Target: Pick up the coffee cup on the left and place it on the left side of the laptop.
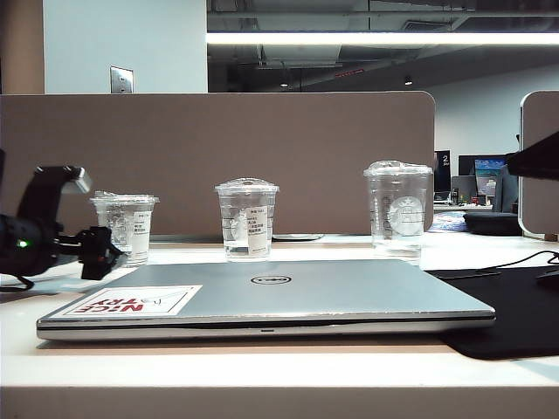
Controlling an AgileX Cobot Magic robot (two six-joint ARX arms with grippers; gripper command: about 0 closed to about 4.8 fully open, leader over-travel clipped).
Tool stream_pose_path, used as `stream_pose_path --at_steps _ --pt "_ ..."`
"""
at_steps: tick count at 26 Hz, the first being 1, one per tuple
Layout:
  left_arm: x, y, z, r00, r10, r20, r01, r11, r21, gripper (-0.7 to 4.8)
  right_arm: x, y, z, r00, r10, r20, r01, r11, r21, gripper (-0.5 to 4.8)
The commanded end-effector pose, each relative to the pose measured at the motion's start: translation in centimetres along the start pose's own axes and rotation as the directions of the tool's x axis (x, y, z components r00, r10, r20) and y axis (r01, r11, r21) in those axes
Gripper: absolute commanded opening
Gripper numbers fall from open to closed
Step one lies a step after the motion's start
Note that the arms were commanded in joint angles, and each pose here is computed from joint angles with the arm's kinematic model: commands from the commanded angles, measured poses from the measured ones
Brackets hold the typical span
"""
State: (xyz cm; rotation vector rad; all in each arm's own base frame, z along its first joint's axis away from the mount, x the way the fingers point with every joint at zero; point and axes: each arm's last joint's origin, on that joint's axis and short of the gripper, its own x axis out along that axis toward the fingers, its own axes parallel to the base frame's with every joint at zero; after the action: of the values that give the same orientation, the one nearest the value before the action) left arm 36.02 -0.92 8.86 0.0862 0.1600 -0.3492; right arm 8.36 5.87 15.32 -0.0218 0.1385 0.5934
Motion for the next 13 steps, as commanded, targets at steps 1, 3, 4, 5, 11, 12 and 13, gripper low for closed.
stream_pose_path --at_steps 1,3,4,5,11,12,13 --pt "1.7 0.6 0.2 0.999 -0.042 0.009 0.042 0.999 0.008 4.79 0.0 0.0 0.0 1.0 -0.001 0.014 0.001 1.0 0.003 -0.04" --pt "2.7 1.0 0.0 0.999 -0.042 -0.007 0.042 0.999 0.008 4.79 0.0 0.0 0.0 1.0 -0.001 0.014 0.001 1.0 0.003 -0.04" --pt "2.9 1.1 0.0 0.999 -0.038 -0.011 0.038 0.999 0.006 4.79 0.0 0.0 0.0 1.0 -0.001 0.014 0.001 1.0 0.003 -0.04" --pt "3.2 1.3 -0.2 0.999 -0.035 -0.015 0.035 0.999 0.004 4.79 0.0 0.0 0.0 1.0 -0.002 0.014 0.002 1.0 0.003 -0.04" --pt "5.3 1.9 -1.3 0.999 -0.042 -0.014 0.042 0.999 0.002 4.79 0.0 0.0 0.0 1.0 -0.001 0.014 0.001 1.0 0.003 -0.04" --pt "5.5 2.0 -1.4 0.999 -0.044 -0.013 0.044 0.999 0.003 4.79 0.0 0.0 0.0 1.0 -0.001 0.013 0.001 1.0 0.003 -0.04" --pt "5.7 2.0 -1.5 0.999 -0.044 -0.011 0.044 0.999 0.004 4.79 0.0 0.0 0.0 1.0 -0.001 0.014 0.001 1.0 0.003 -0.04"
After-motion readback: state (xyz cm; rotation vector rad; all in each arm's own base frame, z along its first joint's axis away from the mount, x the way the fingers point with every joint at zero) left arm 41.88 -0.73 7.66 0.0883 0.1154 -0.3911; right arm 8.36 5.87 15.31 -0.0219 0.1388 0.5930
